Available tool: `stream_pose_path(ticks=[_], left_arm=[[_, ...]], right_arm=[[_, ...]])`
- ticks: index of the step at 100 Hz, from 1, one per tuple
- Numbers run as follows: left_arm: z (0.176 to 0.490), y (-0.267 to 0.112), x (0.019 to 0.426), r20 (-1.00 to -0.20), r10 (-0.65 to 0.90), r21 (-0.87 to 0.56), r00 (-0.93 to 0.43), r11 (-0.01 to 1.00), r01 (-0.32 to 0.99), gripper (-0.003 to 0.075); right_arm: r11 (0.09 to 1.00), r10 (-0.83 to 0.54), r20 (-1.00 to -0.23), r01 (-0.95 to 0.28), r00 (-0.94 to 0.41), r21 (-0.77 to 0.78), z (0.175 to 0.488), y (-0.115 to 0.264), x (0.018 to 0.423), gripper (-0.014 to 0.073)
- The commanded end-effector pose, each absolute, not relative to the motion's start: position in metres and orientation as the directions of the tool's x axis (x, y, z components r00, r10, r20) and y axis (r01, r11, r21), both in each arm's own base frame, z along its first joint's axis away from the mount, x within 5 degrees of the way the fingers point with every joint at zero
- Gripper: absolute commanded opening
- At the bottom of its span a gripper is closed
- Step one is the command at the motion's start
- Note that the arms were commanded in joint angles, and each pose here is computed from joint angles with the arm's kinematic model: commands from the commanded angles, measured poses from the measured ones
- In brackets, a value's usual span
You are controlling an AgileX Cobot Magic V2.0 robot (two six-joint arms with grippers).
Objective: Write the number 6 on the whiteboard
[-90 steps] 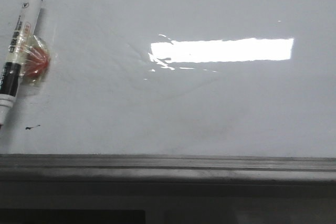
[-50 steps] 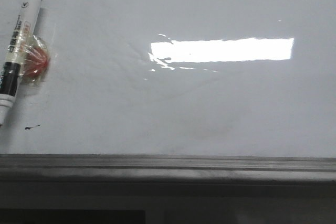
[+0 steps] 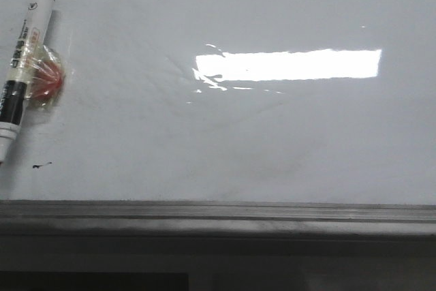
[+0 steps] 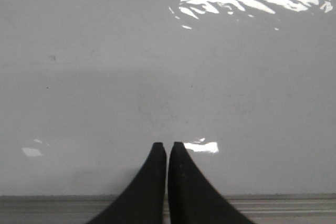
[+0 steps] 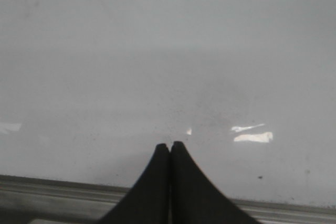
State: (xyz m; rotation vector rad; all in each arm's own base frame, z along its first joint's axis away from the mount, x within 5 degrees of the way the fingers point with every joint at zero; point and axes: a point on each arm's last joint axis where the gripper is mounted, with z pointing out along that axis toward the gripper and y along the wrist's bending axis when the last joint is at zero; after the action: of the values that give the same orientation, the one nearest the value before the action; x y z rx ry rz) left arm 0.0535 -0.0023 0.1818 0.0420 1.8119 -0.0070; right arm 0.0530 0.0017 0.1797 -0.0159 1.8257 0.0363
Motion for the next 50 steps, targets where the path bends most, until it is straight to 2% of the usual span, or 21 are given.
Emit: stream_pose_path(ticks=[1, 8, 23, 50], left_arm=[[0.175, 0.001, 0.054, -0.971, 0.150, 0.149, -0.188, 0.989, 0.021, -0.0019], [0.175, 0.003, 0.054, -0.958, 0.216, 0.217, -0.187, 0.976, 0.016, -0.0019], [0.176, 0.002, 0.054, -0.960, 0.218, 0.219, -0.174, 0.976, 0.015, -0.0019], [0.191, 0.001, 0.056, -0.978, 0.210, 0.210, -0.014, 0.978, -0.001, -0.0019]], right_arm=[[1.000, -0.006, -0.972, -0.026, -0.233, 0.000, 0.173, 0.001, 0.053, -0.0065], [1.000, -0.006, -0.972, -0.026, -0.233, 0.000, 0.173, 0.001, 0.053, -0.0065], [1.000, -0.006, -0.972, -0.026, -0.233, 0.000, 0.173, 0.001, 0.053, -0.0065], [1.000, -0.006, -0.972, -0.026, -0.233, 0.000, 0.173, 0.001, 0.053, -0.0065]])
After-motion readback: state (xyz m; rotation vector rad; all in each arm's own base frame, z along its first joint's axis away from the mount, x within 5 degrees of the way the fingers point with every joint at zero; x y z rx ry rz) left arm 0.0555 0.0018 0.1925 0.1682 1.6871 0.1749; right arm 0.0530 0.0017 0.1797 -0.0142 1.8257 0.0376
